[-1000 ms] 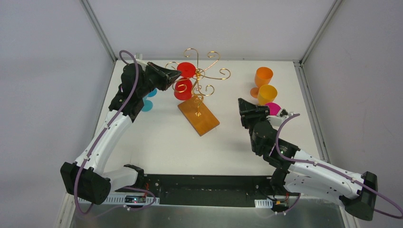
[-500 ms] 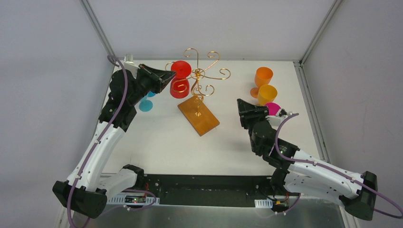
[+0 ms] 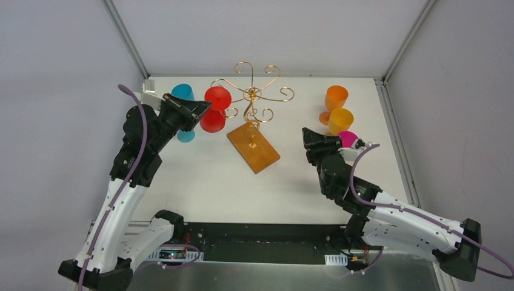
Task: Take the wine glass off the wine glass rack
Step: Pick up the wine glass from the wine rack, then place the wine glass at the center of the board.
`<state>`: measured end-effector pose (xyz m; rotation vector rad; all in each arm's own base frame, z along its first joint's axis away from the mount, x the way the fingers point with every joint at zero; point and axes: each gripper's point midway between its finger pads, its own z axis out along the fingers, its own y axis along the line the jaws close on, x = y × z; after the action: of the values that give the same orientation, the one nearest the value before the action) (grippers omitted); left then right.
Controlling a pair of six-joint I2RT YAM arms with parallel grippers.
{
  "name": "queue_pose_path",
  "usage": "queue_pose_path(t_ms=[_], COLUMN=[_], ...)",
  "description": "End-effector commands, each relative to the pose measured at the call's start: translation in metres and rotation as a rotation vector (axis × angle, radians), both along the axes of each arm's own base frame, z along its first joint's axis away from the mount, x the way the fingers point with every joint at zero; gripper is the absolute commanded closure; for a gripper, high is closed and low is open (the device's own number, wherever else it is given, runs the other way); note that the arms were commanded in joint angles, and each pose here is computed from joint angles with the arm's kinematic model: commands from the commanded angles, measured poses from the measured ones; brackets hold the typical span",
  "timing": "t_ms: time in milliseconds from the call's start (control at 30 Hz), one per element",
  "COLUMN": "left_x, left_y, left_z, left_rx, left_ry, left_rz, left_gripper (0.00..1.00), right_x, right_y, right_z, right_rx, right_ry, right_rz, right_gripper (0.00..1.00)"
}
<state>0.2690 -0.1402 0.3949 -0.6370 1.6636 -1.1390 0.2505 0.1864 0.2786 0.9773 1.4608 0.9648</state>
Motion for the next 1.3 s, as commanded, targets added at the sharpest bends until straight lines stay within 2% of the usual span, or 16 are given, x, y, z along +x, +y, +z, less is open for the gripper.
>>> queue_pose_path(t_ms=[0, 233, 367, 600, 967, 1267], left_x=[-0.012, -0.036, -0.055, -0.089, -0.129, -0.141], left_y=[0.009, 0.008, -0.006, -0.030, -0.060, -0.095], left_z=[-0.002, -0.004, 0.000, -0.004, -0.032, -0.062], left_rx=[0.066, 0.168, 0.201, 0.222, 0.244, 0.412], left_ry=[-0.032, -0.079, -0.120, -0.154, -0.160, -0.204], left_rz=[0.019, -0.053, -0.179, -0.407, -0.769, -0.936], left_gripper=[1.00, 1.00, 1.00, 1.00, 1.00, 1.00], right_x=[-0.001, -0.013, -0.025, -0.044, -0.081, -0.098], right_y=[-0.005, 0.021, 0.043, 0.059, 0.077, 0.083], right_z=[0.015, 0.019, 0.006, -0.011, -0.023, -0.026], right_rx=[-0.062, -0.226, -0.338, -0.418, -0.319, -0.100], right_ry=[-0.037, -0.053, 0.002, 0.064, 0.166, 0.322], right_rz=[0.028, 0.274, 0.456, 0.629, 0.857, 0.980], right_gripper=[0.52, 0.51, 0.48, 0.44, 0.42, 0.41])
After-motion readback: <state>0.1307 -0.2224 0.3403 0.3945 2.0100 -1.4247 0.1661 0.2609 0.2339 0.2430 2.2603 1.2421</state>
